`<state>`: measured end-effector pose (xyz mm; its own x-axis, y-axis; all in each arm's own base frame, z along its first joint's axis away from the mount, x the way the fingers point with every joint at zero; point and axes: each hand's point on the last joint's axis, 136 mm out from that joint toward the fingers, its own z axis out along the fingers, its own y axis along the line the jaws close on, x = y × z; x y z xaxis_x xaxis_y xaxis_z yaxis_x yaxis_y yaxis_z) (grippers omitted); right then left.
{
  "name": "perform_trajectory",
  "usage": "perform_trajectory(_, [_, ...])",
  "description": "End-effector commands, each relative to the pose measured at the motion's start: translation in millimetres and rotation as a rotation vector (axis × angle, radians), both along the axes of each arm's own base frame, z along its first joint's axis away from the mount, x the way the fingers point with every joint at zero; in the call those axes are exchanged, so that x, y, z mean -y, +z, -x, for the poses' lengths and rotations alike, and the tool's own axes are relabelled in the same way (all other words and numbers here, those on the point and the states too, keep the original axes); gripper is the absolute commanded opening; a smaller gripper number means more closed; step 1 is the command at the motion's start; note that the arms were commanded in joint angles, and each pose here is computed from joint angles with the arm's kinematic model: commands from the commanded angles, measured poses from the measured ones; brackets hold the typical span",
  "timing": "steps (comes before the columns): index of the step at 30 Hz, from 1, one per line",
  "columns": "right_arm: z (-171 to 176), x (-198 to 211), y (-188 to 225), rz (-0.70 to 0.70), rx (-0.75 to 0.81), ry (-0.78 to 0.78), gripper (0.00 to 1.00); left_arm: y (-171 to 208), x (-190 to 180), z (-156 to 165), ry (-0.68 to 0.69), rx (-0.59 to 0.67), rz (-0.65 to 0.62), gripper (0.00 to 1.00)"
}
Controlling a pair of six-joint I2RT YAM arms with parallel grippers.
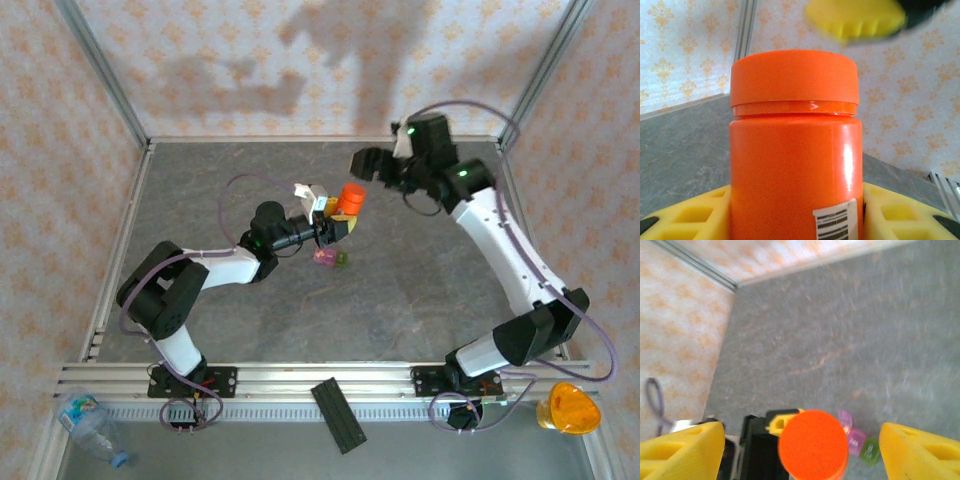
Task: Sort the pills into containers
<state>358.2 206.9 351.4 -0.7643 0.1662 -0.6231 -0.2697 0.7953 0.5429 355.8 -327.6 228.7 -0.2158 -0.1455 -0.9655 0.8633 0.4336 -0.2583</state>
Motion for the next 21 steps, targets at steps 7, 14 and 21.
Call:
perform_trajectory(7, [49, -21, -14, 0.163, -0.072, 0.551, 0.81, 62, 13, 17, -0.157, 0.111, 0.135, 0.0])
perform_trajectory(14, [49, -27, -31, 0.143, -0.122, 0.601, 0.78, 63, 15, 23, -0.189, 0.101, 0.135, 0.0])
perform_trajectory(21, [54, -28, -44, 0.13, -0.158, 0.617, 0.68, 63, 15, 25, -0.198, 0.098, 0.137, 0.0])
